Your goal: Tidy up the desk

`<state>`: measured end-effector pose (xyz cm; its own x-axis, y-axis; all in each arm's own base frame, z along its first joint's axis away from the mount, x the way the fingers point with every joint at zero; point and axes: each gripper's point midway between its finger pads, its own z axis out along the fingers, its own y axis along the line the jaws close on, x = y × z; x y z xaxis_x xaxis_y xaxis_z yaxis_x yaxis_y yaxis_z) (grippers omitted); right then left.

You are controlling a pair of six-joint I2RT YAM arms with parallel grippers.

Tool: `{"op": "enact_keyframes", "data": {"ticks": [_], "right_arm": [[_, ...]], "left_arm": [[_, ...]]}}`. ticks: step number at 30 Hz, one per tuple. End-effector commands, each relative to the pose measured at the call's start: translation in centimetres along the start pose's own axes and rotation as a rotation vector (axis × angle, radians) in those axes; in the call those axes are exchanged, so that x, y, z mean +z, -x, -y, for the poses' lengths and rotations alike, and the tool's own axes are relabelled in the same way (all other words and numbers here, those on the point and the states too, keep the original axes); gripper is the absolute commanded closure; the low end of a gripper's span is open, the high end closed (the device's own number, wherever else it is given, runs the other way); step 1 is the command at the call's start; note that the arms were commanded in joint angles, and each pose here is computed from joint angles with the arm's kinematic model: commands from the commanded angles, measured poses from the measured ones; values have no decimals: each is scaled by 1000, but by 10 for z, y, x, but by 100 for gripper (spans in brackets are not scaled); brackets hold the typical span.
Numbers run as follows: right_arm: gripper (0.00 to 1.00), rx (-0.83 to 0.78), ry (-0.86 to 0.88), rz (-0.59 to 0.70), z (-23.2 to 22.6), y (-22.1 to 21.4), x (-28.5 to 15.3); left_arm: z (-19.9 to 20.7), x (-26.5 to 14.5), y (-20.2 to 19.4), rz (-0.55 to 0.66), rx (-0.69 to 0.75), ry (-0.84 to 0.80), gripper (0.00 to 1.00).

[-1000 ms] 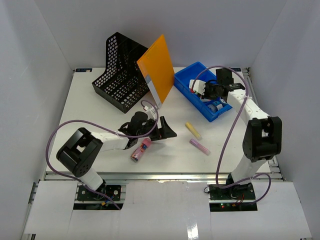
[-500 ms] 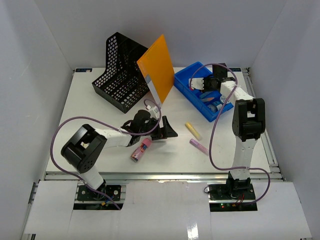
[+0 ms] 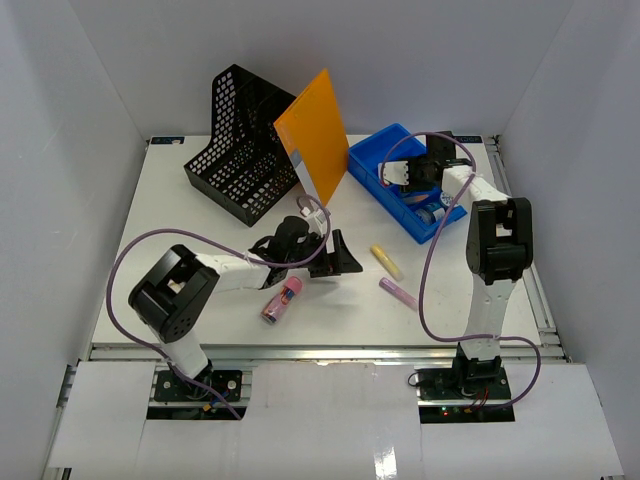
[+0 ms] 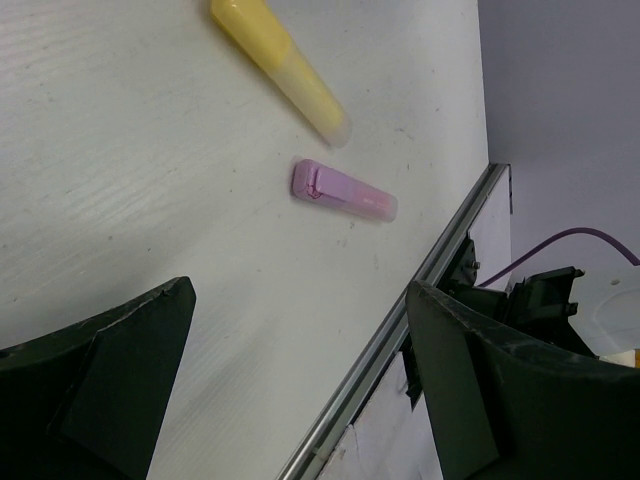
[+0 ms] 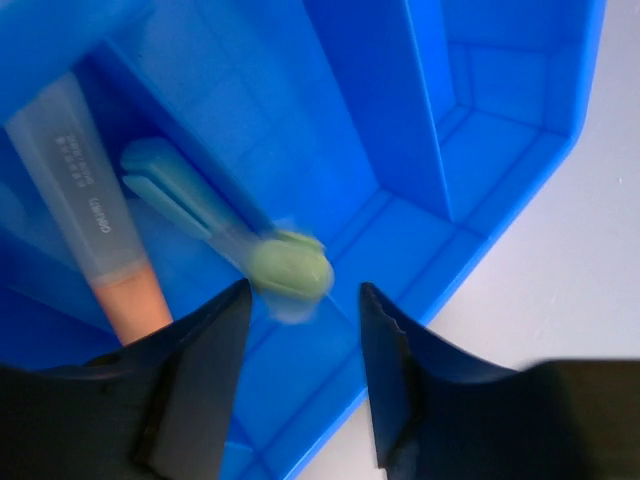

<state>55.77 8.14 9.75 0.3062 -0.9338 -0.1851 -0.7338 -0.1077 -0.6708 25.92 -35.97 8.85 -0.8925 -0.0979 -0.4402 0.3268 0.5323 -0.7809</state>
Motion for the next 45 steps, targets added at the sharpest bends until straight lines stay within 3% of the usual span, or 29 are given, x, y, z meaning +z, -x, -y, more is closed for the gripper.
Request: {"op": "enact_keyframes", "data": {"ticks": [1,7,11,17,19,23,35,45], "right_arm": [[38,83,-27,36,13,10,-22],[32,255,-110,67,35,24,-65],[33,479,-177,204,43,50,-130],[32,804,-20,527,-29,110,-196],[32,883,67,607,-71,134,-209],[30,995,145,685,-110,149,-224],[29,997,30,704,-148,143,-247],[29,1000,-12,711,-145,138,-256]], "left_arm": [[24,13,12,4,47,-15,3],[29,33,21,2,49,66,3],[18,45,23,-8,53,170,4],[-14,60,17,-46,46,359,8],[-15,69,27,-32,58,396,10],[-20,81,27,-39,64,495,11],[-38,97,31,6,-17,733,12],[-40,123,37,-14,-31,794,22]]}}
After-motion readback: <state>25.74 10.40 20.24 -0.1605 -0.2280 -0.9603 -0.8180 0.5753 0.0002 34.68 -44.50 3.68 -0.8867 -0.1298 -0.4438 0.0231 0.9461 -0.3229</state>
